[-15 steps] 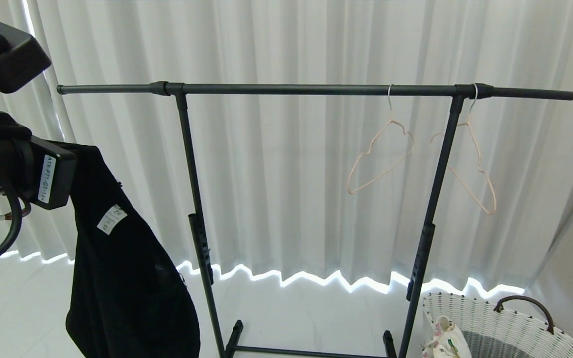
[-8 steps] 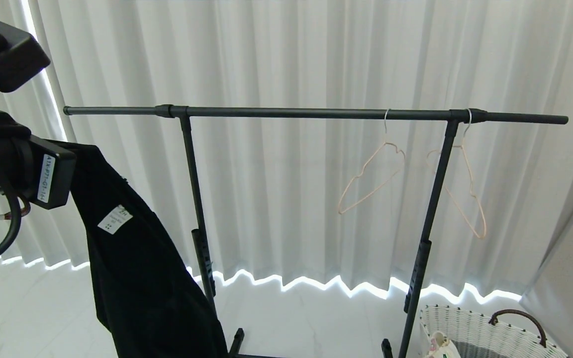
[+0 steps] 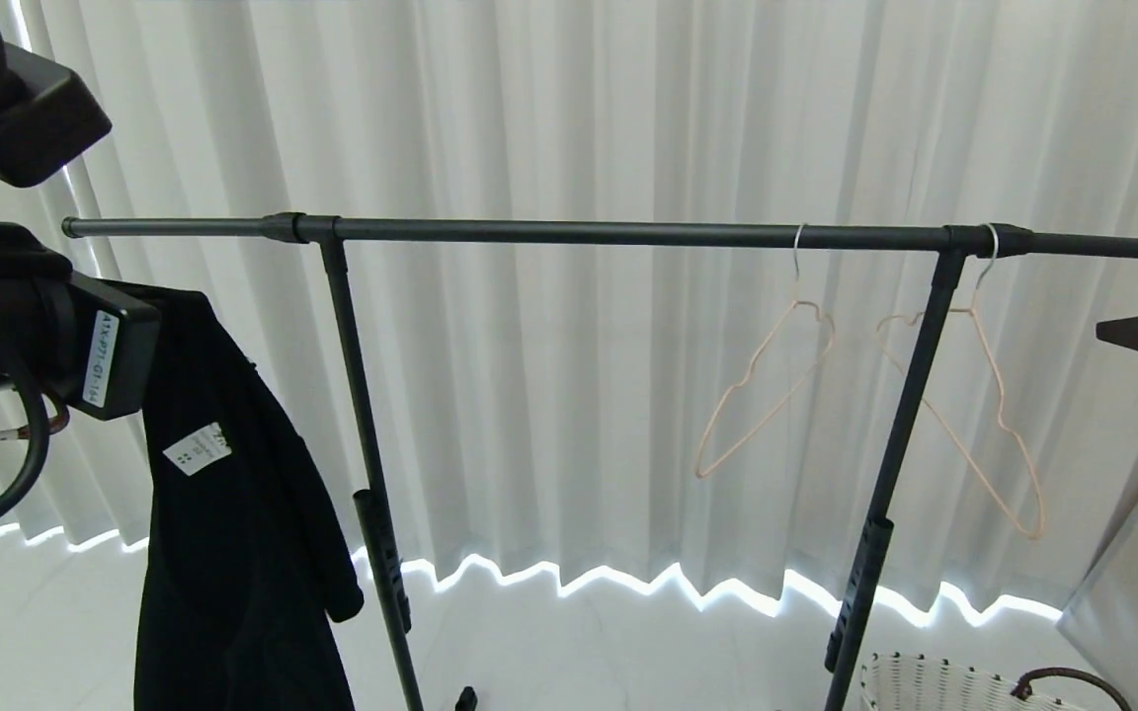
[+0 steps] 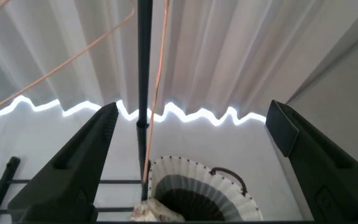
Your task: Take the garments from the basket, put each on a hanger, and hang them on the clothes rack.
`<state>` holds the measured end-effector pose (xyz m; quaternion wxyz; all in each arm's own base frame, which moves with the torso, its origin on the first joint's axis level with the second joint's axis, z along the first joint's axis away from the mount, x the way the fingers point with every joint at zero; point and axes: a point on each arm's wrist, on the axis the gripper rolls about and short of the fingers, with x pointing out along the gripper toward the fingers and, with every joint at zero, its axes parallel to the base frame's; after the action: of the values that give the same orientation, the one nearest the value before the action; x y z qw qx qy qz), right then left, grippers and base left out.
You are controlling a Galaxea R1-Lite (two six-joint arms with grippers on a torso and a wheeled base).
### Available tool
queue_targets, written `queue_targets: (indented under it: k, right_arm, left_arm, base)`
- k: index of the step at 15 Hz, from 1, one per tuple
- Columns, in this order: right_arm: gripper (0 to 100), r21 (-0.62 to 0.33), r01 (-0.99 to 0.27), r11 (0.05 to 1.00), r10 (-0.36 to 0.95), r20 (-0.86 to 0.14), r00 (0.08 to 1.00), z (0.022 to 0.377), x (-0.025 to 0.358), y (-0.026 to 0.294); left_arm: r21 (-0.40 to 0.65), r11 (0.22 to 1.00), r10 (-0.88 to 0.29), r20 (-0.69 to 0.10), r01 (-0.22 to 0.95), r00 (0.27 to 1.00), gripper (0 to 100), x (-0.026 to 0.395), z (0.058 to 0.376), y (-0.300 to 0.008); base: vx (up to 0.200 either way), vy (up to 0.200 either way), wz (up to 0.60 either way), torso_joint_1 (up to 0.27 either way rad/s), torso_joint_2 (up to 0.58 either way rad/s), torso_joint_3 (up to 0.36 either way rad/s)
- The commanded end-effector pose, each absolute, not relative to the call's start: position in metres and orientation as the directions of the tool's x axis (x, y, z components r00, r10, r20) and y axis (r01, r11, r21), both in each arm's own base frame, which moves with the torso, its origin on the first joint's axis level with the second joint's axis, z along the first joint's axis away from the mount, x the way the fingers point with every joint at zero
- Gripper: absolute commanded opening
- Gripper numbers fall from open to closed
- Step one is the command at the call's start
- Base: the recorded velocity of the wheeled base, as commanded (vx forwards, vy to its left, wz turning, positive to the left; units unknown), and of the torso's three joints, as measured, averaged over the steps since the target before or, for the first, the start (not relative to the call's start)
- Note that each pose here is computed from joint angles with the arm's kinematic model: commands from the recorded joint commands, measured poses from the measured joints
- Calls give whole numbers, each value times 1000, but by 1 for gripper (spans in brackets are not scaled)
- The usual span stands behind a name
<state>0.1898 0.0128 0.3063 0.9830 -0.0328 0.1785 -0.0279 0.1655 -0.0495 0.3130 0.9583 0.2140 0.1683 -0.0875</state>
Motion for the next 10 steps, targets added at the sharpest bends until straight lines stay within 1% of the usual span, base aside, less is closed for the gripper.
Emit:
queue_targets:
  k: [1, 3, 5, 6, 7, 10]
  right_arm:
    - [100, -78, 65, 995, -91, -395, 914, 291, 219, 10]
    - [100, -39, 67, 997, -77, -421, 904, 279, 237, 11]
    - [100, -21, 70, 997, -71, -483, 873, 258, 250, 11]
    - [100, -18, 74, 997, -73, -495, 866, 254, 253, 11]
    - [100, 0, 85, 996, -72, -538, 840, 237, 258, 12]
    - [100, 20, 108, 994, -77, -570, 818, 209, 272, 10]
  left_arm:
    - [381, 892, -99, -365, 245, 926, 0, 167, 312, -51]
    - [381, 891, -98, -367, 246, 925, 0, 167, 312, -51]
    - [382, 892, -99, -360, 244, 928, 0, 165, 313, -50]
    - [384, 890, -99, -360, 244, 928, 0, 165, 313, -50]
    - [399, 883, -100, -358, 249, 928, 0, 165, 313, -50]
    - [400, 882, -100, -356, 248, 929, 0, 164, 314, -50]
  base:
    - [200, 0, 0, 7, 2, 2]
    - [200, 0, 0, 5, -5, 5]
    - [0, 0, 0, 0, 0, 0]
    - [0, 0, 0, 0, 0, 0]
    - [0, 0, 0, 0, 0, 0]
    - [0, 0, 0, 0, 0, 0]
